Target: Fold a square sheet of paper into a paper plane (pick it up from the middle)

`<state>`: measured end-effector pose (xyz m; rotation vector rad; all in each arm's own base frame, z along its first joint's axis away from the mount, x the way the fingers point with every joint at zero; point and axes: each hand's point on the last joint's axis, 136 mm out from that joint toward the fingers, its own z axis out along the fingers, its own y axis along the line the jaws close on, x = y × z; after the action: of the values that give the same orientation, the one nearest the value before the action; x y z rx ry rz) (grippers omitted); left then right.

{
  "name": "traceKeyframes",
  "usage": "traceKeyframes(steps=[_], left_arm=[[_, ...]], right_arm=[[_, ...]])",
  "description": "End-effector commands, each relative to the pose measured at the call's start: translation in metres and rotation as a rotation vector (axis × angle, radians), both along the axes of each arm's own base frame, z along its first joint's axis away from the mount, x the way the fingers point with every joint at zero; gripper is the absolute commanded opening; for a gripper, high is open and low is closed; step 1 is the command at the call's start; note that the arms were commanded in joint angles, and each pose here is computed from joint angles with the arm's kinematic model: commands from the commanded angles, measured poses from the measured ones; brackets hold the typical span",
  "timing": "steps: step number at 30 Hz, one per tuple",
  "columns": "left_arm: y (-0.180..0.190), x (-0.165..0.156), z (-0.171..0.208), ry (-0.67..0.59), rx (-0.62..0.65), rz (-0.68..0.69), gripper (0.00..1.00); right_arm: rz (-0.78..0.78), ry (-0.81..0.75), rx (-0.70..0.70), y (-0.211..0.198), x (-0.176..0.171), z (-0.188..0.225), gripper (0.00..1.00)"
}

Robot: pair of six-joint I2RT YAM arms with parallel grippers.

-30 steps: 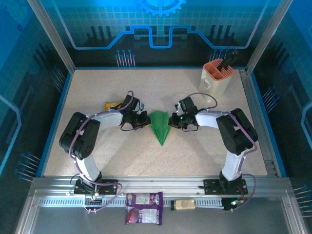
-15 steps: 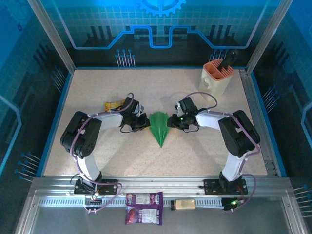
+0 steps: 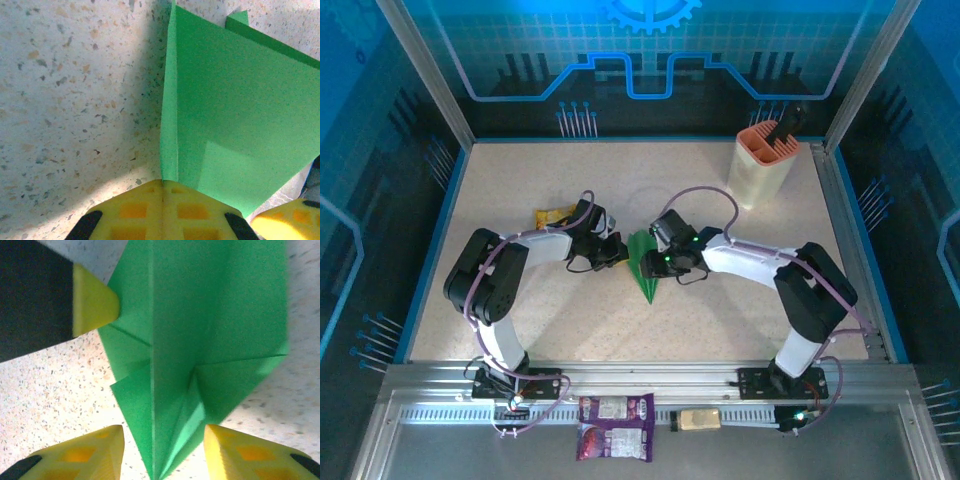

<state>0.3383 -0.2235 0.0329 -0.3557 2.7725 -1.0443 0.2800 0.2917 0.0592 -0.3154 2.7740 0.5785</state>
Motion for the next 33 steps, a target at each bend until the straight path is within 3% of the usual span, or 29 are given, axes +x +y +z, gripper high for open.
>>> traceKeyframes(steps=[1,14,19,33], left_arm=[[-0.003,0.001,0.01,-0.002,-0.034,-0.003,0.05],[-0.002,0.001,0.009,0.001,-0.03,-0.004,0.05],[-0.002,0.001,0.009,0.0,-0.029,-0.002,0.05],[-0.002,0.001,0.01,0.005,-0.029,-0.003,0.05]], right_arm=[[-0.002,0.025,-0.055,0.003,-0.003,-0.011,0.48],[0.006,-0.023,-0.072,0.006,0.001,0.0,0.53],[-0.009,-0.08,-0.086,0.003,0.011,0.009,0.59],[0.038,0.036,-0.125,0.012,-0.002,-0.017,0.67]])
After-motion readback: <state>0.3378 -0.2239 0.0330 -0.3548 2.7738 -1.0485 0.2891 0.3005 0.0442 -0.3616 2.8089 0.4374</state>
